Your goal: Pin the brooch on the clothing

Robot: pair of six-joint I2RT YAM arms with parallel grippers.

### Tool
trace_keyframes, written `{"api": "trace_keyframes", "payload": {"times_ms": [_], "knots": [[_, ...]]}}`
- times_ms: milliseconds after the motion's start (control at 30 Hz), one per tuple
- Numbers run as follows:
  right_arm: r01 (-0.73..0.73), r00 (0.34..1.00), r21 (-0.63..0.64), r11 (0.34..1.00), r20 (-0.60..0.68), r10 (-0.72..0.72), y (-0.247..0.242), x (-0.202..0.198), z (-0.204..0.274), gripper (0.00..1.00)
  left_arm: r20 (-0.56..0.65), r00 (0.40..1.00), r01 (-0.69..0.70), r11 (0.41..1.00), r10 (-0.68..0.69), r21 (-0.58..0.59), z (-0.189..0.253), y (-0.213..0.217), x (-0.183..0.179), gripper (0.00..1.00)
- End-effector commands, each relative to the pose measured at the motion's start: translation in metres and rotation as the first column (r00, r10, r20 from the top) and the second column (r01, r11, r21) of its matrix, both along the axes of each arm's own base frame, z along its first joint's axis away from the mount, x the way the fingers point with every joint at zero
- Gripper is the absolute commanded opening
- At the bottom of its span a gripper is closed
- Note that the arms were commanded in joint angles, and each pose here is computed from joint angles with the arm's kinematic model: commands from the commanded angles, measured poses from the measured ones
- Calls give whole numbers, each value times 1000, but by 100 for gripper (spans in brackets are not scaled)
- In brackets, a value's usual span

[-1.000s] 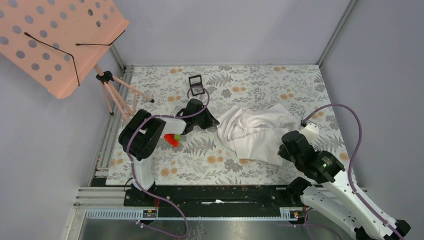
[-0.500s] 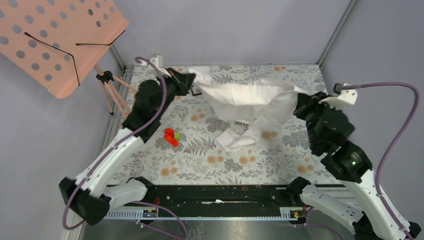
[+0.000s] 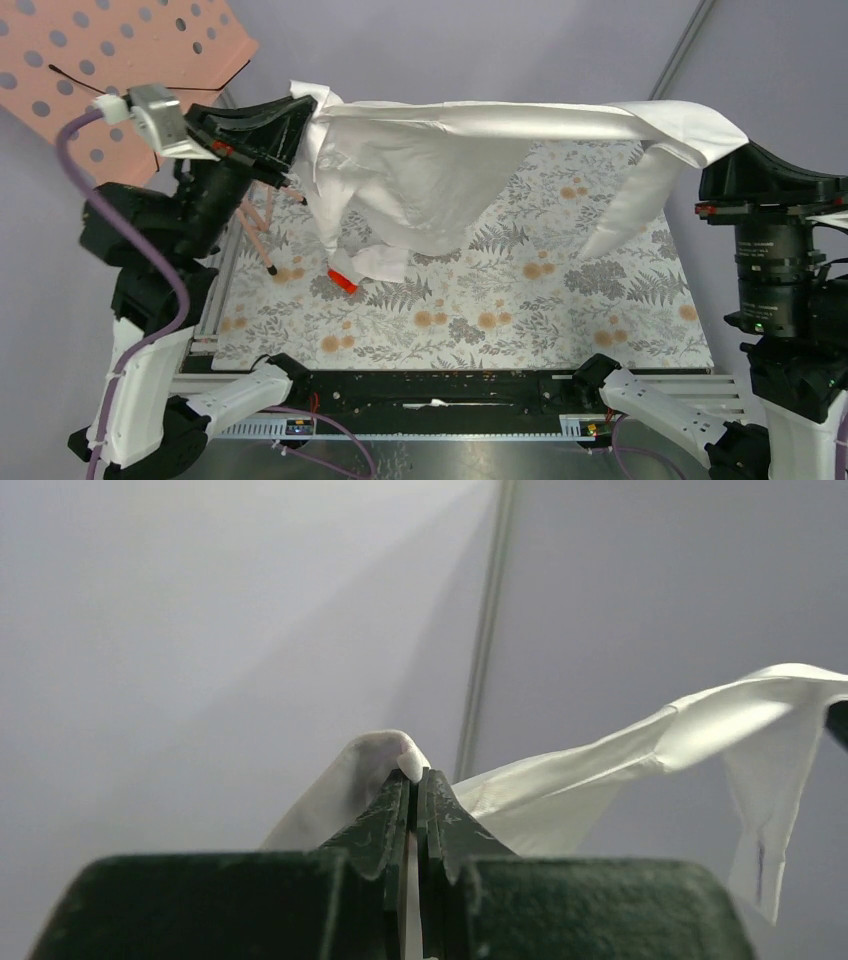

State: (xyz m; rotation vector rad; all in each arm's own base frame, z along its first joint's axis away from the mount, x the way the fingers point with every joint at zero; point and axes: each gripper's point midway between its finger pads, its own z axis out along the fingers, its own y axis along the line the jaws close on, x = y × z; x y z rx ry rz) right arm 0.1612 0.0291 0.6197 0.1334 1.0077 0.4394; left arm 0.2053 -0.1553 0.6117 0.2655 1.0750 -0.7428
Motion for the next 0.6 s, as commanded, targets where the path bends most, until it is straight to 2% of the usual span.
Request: {"api": "trace_keyframes", "payload": {"times_ms": [0, 133, 200, 267, 333, 433, 500, 533, 567], "knots": [[-26, 990, -21, 999, 139, 28, -10, -31, 34, 0, 125, 989, 76, 997, -77, 14, 40, 9, -46, 0], [38, 991, -2, 999, 130, -37, -22, -28, 31, 0, 72, 988, 134, 990, -136, 36, 35, -5, -42, 0], [143, 987, 1, 990, 75, -142, -32, -12, 21, 0, -3, 991, 135, 990, -135, 50, 17, -16, -21, 0], [300, 954, -14, 954, -1, -300, -46, 9, 5, 0, -102, 987, 135, 987, -127, 81, -11, -34, 11, 0], [477, 870, -85, 875, -95, -484, -57, 33, -18, 0, -213, 972, 121, 986, -95, 115, -47, -51, 49, 0], [667, 690, -216, 713, -181, -700, -66, 63, -56, 0, -382, 924, 106, 981, -35, 165, -110, -77, 104, 0], [710, 595, -297, 638, -230, -770, -66, 90, -95, 0, -471, 882, 114, 975, -10, 193, -150, -94, 134, 0], [712, 559, -333, 618, -263, -786, -69, 104, -119, 0, -522, 853, 122, 969, 8, 215, -176, -105, 154, 0], [698, 543, -348, 626, -312, -779, -72, 117, -145, 0, -555, 832, 128, 965, 20, 227, -195, -113, 167, 0]]}}
